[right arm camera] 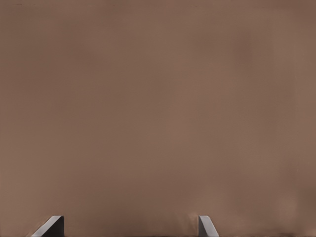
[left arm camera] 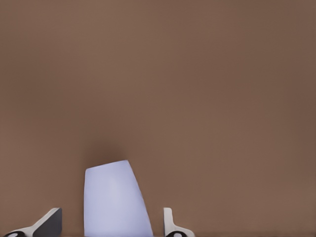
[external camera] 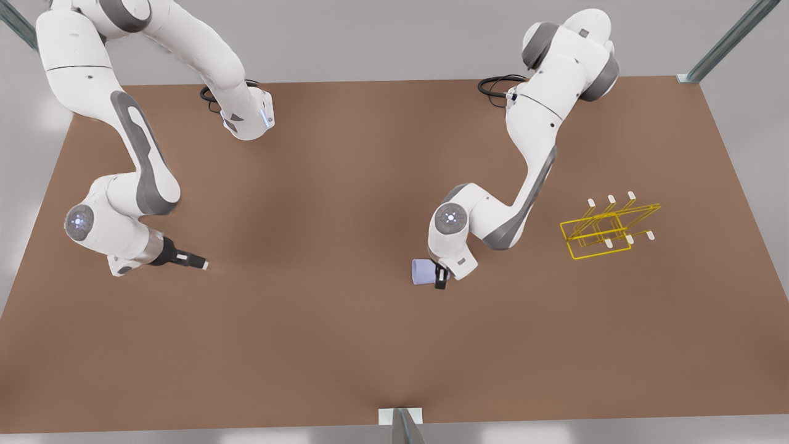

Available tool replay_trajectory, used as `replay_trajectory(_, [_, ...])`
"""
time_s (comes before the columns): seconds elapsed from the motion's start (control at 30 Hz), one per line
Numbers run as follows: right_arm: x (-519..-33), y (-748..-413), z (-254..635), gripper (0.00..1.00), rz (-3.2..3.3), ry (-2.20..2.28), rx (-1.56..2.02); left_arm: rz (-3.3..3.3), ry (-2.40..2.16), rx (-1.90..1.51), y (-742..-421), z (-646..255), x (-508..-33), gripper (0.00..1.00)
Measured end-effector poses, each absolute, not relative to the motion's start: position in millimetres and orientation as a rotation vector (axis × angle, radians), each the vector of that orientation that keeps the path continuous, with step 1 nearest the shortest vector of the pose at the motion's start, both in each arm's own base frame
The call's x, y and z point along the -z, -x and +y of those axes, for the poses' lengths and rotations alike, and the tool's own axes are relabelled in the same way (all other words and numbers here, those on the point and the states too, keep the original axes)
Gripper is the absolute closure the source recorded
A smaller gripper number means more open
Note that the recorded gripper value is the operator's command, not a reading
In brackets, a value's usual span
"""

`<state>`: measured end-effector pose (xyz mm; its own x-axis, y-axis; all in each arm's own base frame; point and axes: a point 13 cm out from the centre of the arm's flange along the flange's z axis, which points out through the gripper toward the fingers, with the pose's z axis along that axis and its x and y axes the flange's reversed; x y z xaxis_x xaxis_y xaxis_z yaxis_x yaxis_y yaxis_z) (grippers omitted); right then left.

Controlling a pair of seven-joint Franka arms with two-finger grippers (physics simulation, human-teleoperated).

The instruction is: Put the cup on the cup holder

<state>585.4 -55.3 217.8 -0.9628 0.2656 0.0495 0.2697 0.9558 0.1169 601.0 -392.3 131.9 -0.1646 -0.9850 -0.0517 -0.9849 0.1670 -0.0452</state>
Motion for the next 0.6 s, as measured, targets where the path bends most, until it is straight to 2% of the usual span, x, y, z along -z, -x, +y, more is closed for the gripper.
replay_trajectory(0.13, [-343,-607,-122,0.0,-3.191,0.423,-0.043,2.362,1.954,-0.01,-593,-394,-116,0.0])
replay_trajectory(0.23, [-409,-627,-108,0.0,-3.208,0.344,-0.146,2.362,1.952,-0.02,-588,-395,-110,0.0])
replay_trajectory(0.3, [-449,-623,-76,0.0,-3.216,0.278,-0.123,2.354,1.962,-0.024,-586,-394,-107,0.0])
replay_trajectory(0.47, [-470,-601,4,0.0,-3.158,0.05,-0.008,2.331,1.998,-0.042,-584,-392,-95,0.0])
replay_trajectory(0.6, [-491,-586,12,0.0,-3.137,-0.012,0.02,2.309,2.033,-0.064,-579,-391,-82,0.0])
